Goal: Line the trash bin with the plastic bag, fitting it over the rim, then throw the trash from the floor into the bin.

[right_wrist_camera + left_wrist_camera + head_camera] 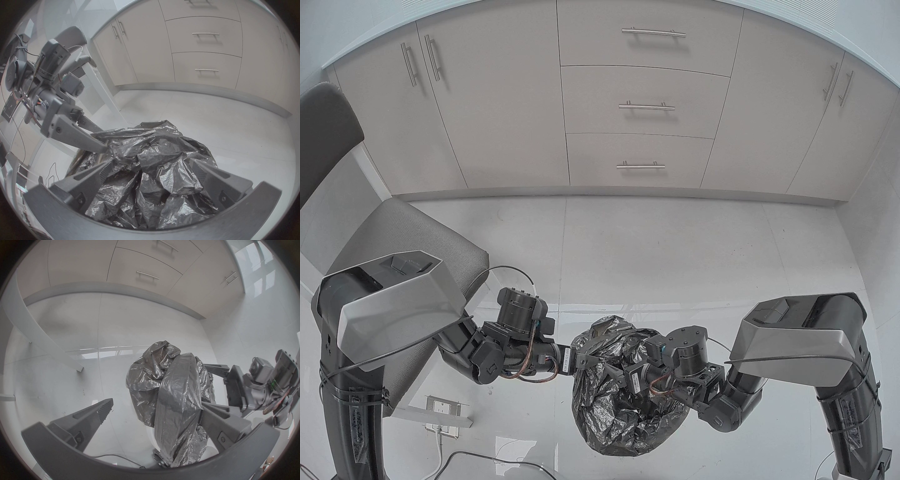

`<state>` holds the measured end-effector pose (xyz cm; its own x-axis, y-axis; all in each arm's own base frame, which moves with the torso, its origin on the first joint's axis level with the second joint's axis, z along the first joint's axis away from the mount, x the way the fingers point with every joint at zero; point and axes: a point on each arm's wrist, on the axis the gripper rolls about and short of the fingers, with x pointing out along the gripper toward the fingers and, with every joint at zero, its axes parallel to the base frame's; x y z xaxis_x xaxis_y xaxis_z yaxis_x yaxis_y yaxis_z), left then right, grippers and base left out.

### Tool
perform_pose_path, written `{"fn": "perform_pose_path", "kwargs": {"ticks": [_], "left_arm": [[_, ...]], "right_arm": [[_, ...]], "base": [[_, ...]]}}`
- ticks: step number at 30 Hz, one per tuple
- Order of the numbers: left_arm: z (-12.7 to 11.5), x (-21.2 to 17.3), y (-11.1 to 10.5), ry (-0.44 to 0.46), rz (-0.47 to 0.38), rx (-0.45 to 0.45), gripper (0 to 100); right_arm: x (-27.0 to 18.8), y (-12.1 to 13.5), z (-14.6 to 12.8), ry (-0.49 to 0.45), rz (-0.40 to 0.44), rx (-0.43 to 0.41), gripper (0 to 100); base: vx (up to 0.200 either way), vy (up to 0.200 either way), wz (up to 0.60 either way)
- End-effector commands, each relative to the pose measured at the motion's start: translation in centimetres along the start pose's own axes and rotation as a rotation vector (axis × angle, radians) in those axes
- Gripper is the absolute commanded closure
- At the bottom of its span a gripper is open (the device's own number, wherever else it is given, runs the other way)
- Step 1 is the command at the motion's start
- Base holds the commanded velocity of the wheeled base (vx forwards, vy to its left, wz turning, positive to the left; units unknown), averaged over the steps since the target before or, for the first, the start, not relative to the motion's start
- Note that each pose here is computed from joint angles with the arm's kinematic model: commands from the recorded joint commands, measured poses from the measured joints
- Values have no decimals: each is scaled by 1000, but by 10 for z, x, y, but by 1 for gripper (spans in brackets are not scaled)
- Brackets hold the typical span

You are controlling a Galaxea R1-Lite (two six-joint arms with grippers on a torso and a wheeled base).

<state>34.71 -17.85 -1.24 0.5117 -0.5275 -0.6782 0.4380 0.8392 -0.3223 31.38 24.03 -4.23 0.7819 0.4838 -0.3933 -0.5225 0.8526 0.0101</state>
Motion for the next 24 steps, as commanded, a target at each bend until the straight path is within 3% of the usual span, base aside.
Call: {"fn": "perform_pose_path", "kwargs": {"ticks": [1, 18, 24], "left_arm": [[1, -2, -2, -3, -18, 1, 0], [-7, -5, -7, 33, -81, 7, 0], [-12, -10, -12, 0, -133, 28, 0]], "right_arm": [[9, -1, 1, -1, -4, 1, 0], [31, 1, 31, -36, -37, 3, 0], [42, -1, 45, -35, -47, 6, 0]], "base": [[0, 0, 0], [0, 0, 0], [0, 0, 0]]}}
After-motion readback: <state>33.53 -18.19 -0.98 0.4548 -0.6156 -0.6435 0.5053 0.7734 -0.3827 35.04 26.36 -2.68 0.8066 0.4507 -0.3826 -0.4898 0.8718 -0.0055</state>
